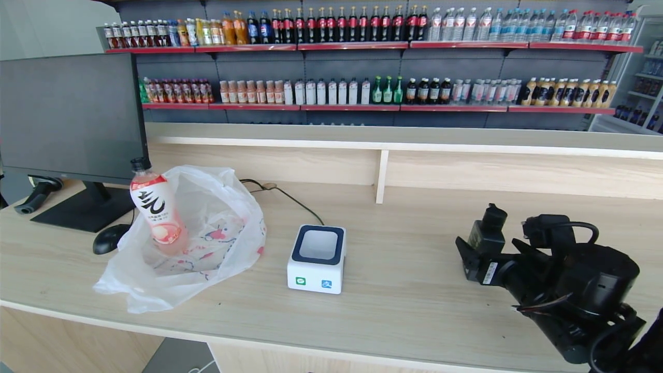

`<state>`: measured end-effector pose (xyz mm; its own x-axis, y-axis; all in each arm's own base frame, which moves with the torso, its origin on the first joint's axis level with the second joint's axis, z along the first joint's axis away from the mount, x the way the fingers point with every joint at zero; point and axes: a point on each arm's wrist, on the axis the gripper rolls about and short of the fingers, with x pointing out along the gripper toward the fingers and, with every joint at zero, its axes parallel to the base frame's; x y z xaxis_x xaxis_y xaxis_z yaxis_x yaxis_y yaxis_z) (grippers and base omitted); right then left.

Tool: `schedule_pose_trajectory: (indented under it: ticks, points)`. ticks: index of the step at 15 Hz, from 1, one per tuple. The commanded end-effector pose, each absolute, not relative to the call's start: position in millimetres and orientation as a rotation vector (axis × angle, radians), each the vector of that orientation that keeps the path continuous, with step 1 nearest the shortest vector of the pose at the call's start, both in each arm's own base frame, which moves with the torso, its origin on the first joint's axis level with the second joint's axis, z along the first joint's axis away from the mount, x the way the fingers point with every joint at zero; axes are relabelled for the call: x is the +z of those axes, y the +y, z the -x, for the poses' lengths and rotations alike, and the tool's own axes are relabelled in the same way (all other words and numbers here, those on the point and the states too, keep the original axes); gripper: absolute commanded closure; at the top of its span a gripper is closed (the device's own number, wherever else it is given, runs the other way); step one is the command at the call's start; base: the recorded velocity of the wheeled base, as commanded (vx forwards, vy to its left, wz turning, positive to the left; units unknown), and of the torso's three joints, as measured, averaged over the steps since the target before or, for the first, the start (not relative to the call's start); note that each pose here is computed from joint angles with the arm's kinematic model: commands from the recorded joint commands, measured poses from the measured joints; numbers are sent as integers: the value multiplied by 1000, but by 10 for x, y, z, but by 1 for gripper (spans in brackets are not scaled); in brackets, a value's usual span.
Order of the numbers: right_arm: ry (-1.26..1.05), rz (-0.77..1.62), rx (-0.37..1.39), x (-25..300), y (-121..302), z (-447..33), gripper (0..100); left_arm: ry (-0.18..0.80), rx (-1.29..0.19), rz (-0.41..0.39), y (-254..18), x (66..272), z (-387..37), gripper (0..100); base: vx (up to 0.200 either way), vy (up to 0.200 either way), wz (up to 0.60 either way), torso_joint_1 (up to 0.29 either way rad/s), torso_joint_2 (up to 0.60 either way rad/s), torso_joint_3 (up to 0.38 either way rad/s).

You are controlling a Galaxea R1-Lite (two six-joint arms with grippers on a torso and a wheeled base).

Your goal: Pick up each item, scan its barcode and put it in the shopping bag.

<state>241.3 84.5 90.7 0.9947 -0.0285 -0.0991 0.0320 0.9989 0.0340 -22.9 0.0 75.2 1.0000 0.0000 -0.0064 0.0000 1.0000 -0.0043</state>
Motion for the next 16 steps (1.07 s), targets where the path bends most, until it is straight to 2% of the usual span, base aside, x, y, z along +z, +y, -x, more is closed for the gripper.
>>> schedule_pose_trajectory:
  ticks: [1, 16]
  points:
    - [108, -34, -59, 861, 794, -2489, 0, 6, 0, 5, 0, 751, 229, 0, 0, 0, 0, 0, 0, 0]
    - [115, -49, -91, 763, 773, -2685, 0, 6, 0, 5, 0, 751, 229, 0, 0, 0, 0, 0, 0, 0]
